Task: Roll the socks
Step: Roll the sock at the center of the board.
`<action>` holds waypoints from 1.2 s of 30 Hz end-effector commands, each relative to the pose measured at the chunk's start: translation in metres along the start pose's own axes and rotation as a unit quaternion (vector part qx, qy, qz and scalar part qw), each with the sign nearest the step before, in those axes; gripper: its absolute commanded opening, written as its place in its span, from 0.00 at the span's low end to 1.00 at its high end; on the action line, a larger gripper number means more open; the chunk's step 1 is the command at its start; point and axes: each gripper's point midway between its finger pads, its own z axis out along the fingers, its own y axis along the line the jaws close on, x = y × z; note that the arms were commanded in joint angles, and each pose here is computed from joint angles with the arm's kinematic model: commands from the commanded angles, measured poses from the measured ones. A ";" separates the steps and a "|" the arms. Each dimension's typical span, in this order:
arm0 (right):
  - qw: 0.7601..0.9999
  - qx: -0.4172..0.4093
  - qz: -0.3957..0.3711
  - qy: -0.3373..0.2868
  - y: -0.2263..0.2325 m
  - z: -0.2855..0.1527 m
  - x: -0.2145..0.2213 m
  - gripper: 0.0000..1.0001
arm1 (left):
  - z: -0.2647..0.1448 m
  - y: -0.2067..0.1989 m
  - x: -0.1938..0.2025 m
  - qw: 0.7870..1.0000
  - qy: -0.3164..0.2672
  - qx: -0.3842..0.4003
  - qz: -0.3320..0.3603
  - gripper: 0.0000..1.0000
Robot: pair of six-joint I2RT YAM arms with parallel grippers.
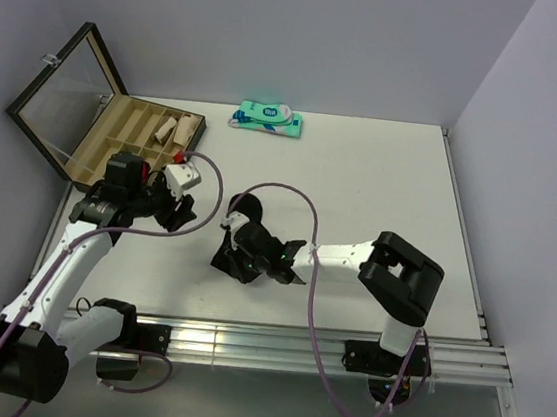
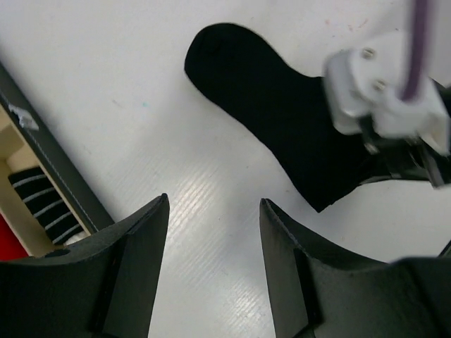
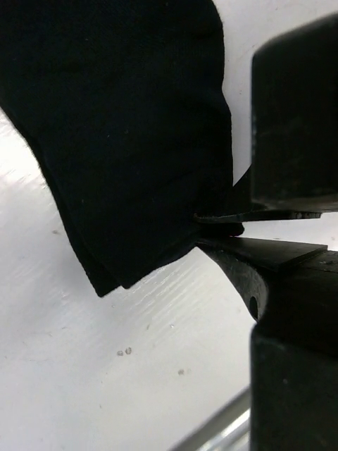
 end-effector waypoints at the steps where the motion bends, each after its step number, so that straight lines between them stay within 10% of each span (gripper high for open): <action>1: 0.994 -0.071 0.066 0.059 0.009 -0.015 0.010 0.15 | 0.000 -0.017 -0.014 0.995 -0.049 0.049 0.074 0.59; 36: 0.887 -0.288 0.283 0.223 -0.003 -0.028 -0.003 0.17 | 0.085 -0.122 0.046 0.952 -0.029 0.161 0.258 0.64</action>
